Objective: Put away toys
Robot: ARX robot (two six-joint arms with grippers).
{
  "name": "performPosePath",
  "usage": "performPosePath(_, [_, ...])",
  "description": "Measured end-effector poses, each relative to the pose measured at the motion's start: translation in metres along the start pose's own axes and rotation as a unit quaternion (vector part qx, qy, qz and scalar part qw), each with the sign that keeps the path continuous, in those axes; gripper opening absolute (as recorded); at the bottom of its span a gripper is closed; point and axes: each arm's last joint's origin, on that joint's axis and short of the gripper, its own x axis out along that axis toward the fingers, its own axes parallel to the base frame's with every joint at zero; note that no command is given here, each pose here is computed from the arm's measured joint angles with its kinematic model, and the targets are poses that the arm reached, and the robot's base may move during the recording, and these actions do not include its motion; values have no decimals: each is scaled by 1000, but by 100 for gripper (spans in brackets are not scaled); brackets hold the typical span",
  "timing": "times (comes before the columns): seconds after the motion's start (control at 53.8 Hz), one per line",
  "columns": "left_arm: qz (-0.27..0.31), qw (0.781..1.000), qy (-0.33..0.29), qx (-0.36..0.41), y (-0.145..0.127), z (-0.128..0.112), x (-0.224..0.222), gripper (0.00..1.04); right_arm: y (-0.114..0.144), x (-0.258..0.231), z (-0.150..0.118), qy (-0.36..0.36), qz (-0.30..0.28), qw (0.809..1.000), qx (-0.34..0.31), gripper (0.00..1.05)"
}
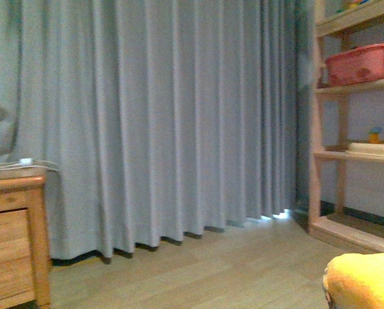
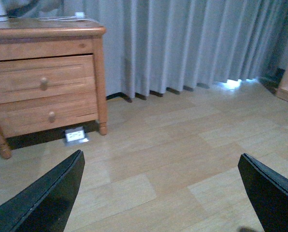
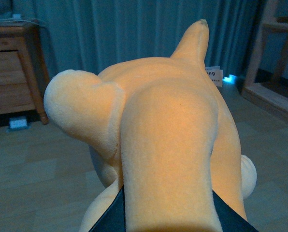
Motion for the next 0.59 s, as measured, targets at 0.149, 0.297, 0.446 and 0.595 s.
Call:
performPosePath(0.149, [1,1000,0,0,0,0,0,99,0,0,0,0,0,1000,0,18])
performPosePath(0.297, [1,1000,0,0,0,0,0,99,0,0,0,0,-1,1000,0,18])
performPosePath(0.446, [0,1000,0,0,0,0,0,99,0,0,0,0,-1,1000,0,18])
performPosePath(0.595, [-1,1000,0,0,0,0,0,99,0,0,0,0,-1,1000,0,18])
